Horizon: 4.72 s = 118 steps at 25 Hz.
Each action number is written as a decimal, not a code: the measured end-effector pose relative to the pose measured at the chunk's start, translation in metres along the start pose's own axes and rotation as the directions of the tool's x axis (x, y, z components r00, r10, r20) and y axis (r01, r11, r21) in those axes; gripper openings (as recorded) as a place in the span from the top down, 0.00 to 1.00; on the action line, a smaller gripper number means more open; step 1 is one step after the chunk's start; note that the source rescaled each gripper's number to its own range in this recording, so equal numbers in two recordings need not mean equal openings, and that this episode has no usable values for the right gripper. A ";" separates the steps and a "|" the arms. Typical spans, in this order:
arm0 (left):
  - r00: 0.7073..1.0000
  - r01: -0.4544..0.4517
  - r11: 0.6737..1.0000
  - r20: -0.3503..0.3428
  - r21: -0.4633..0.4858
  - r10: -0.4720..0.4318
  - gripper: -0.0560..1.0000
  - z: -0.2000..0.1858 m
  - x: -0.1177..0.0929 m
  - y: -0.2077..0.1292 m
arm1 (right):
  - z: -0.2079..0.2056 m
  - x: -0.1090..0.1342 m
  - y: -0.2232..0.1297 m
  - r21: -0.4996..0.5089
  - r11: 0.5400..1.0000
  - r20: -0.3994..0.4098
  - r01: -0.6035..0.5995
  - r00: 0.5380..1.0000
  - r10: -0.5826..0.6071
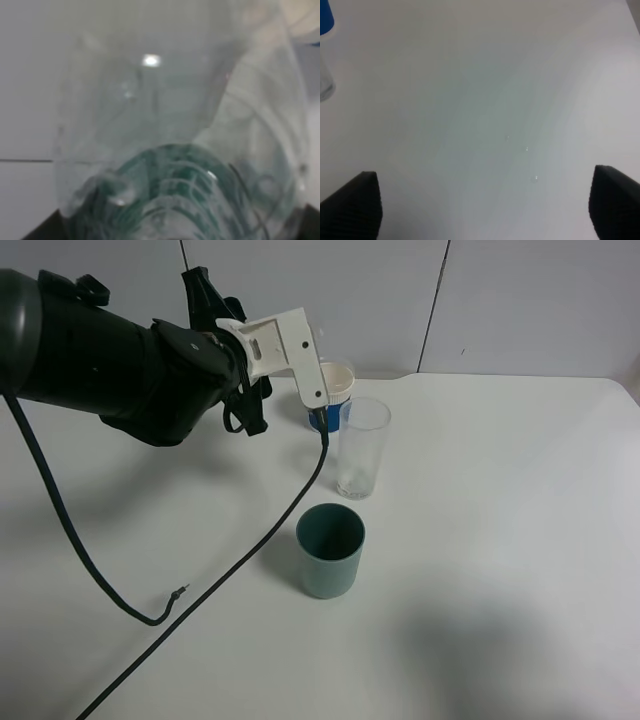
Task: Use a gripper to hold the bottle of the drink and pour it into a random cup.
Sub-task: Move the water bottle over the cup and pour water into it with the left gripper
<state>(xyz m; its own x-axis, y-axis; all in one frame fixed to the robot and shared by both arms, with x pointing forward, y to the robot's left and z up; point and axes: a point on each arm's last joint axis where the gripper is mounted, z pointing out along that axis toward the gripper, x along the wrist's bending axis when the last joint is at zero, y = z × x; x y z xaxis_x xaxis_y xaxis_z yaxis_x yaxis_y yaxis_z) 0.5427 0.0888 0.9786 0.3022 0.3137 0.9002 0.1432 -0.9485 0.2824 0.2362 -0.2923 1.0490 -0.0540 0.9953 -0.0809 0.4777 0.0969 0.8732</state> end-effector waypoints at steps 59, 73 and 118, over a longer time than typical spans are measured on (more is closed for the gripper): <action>0.922 -0.387 0.921 0.011 0.056 0.387 0.95 0.005 -0.025 0.022 | 0.000 0.000 0.000 0.000 1.000 0.000 0.000 1.000 0.000; 0.927 -0.375 0.925 0.011 0.056 0.375 0.95 0.003 -0.022 0.030 | 0.000 0.000 0.000 0.000 1.000 0.000 0.000 1.000 0.000; 0.873 -0.485 0.871 -0.007 0.076 0.487 0.95 0.003 -0.019 0.029 | 0.000 0.000 0.000 0.000 1.000 0.000 0.000 1.000 0.000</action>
<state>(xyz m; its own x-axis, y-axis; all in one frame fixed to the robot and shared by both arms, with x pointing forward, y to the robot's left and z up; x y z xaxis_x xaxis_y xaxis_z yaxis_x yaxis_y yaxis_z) 0.5437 0.0556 0.9688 0.3274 -0.1882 0.9259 0.0497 -0.9752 -0.2158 0.2362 -0.2923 1.0490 -0.0540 0.9953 -0.0809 0.4777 0.0969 0.8732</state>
